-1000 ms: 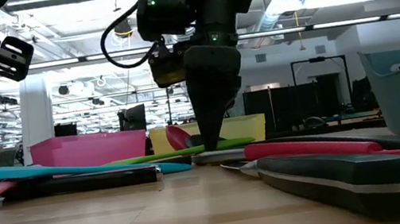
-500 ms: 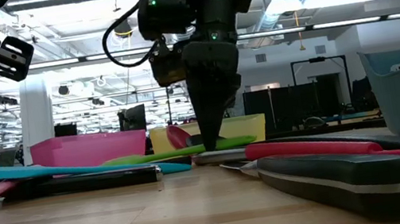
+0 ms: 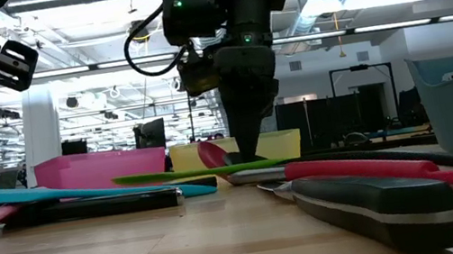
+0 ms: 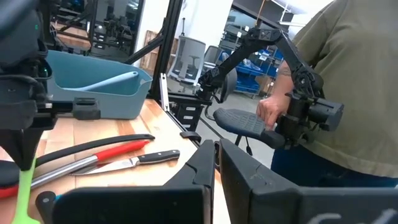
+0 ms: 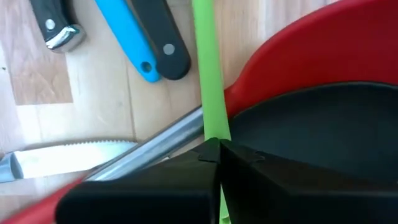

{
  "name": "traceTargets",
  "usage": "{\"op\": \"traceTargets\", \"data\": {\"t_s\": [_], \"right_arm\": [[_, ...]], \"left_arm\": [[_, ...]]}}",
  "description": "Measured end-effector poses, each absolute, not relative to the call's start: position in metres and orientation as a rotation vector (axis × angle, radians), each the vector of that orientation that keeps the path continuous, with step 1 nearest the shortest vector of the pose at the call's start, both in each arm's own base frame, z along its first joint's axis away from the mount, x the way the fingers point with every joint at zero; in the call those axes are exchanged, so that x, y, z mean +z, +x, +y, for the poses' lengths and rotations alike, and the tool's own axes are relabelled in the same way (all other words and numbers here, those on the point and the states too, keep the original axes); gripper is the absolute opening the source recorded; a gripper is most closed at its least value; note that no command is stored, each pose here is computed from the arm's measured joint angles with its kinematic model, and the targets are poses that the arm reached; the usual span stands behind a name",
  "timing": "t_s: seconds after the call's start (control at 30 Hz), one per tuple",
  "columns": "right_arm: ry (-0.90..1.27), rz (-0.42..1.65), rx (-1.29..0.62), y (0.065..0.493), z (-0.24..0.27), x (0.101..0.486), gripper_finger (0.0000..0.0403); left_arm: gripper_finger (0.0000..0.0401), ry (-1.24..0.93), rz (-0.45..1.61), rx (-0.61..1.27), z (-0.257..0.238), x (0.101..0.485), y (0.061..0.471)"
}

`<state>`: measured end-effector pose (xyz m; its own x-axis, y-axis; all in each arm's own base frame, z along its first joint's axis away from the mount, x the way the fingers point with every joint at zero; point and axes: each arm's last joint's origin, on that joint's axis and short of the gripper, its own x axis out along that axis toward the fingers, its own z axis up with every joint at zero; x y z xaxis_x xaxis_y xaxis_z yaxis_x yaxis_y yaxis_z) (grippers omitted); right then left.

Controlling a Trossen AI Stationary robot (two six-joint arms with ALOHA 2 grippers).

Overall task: Pick & Place Kitchen Items
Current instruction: Put the light green spatula into the yellow bin

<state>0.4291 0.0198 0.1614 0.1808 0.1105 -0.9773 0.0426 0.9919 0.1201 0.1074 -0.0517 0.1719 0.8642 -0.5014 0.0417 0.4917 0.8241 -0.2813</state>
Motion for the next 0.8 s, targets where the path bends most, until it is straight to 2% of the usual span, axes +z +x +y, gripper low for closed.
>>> {"op": "traceTargets", "data": {"t_s": [0.07,0.17,0.37,0.53,0.63,0.8], "right_arm": [[0.124,1.385,0.054,0.43,0.019,0.163,0.0004],[0.085,1.342,0.089,0.433,0.02,0.179,0.0031],[-0.012,1.178,0.178,0.45,0.038,0.211,0.0116],[-0.097,1.065,0.214,0.459,0.053,0.215,0.018],[-0.135,1.028,0.202,0.465,0.052,0.21,0.0197],[-0.133,1.069,0.194,0.47,0.043,0.19,0.0195]], "left_arm": [[0.0008,-0.29,0.034,-0.528,-0.052,0.172,0.107],[0.0008,-0.29,0.033,-0.528,-0.052,0.172,0.107],[0.0008,-0.29,0.033,-0.528,-0.052,0.172,0.107],[0.0008,-0.29,0.03,-0.529,-0.052,0.172,0.107],[0.0008,-0.291,0.028,-0.529,-0.052,0.173,0.107],[0.0008,-0.291,0.026,-0.529,-0.052,0.173,0.107]]}}
